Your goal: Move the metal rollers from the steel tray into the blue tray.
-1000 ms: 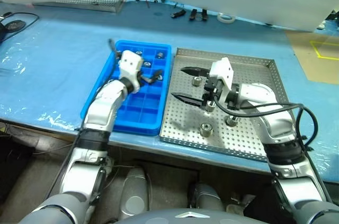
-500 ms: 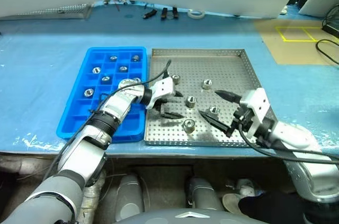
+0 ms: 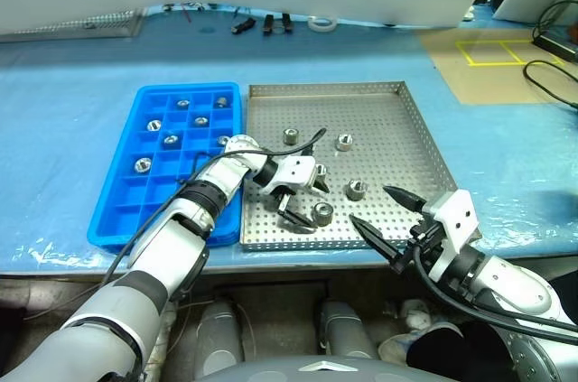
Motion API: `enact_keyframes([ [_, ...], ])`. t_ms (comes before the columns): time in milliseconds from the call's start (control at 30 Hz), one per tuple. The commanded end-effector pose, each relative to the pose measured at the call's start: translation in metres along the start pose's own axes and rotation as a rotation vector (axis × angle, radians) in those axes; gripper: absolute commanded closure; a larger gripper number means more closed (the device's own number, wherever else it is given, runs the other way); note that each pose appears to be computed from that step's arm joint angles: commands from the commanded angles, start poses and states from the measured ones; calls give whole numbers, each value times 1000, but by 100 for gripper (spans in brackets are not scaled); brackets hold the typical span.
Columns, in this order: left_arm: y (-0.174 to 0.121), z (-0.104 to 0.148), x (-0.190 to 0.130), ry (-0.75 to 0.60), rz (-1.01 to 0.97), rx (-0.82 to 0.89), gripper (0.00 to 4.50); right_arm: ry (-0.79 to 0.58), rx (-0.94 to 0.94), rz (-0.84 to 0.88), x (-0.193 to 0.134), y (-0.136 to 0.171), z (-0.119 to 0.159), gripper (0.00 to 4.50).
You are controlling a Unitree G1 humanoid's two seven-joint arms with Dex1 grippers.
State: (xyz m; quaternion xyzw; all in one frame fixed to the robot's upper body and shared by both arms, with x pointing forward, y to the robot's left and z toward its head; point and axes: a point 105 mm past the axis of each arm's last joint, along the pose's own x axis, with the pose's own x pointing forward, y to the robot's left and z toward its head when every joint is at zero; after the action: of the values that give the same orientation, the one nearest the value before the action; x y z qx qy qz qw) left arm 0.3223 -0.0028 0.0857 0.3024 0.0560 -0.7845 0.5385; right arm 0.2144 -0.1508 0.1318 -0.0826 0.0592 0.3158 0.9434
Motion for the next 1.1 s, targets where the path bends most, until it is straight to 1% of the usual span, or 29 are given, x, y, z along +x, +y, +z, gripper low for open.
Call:
enact_keyframes([
  [33, 1, 3, -1, 14, -28, 35, 19, -46, -42, -8, -4, 1, 12, 0],
  [233, 4, 2, 6, 3, 11, 23, 19, -36, -51, -15, -4, 0, 8, 0],
  [333, 17, 13, 13, -65, 89, -2, 19, -36, -55, -20, -4, -1, 8, 0],
  [433, 19, 20, 19, -116, 80, -56, 19, -29, -60, -25, -4, -1, 7, 0],
  [567, 10, 10, 25, -68, 39, -57, 19, -19, -62, -27, -6, 1, 5, 0],
  [667, -3, 1, 22, -36, -37, -70, 19, -19, -65, -32, -6, 1, 6, 0],
  [833, -7, -10, 19, 13, -44, -88, 19, -22, -70, -38, -4, 0, 7, 0],
  [900, -5, -9, 18, 13, -29, -87, 19, -22, -75, -43, -3, -2, 7, 0],
  [1033, 3, -1, 20, -36, 17, -86, 19, -20, -82, -46, -2, -4, 6, 0],
  [1100, 3, 2, 20, -59, 17, -91, 56, -15, -85, -45, -2, -4, 5, 0],
])
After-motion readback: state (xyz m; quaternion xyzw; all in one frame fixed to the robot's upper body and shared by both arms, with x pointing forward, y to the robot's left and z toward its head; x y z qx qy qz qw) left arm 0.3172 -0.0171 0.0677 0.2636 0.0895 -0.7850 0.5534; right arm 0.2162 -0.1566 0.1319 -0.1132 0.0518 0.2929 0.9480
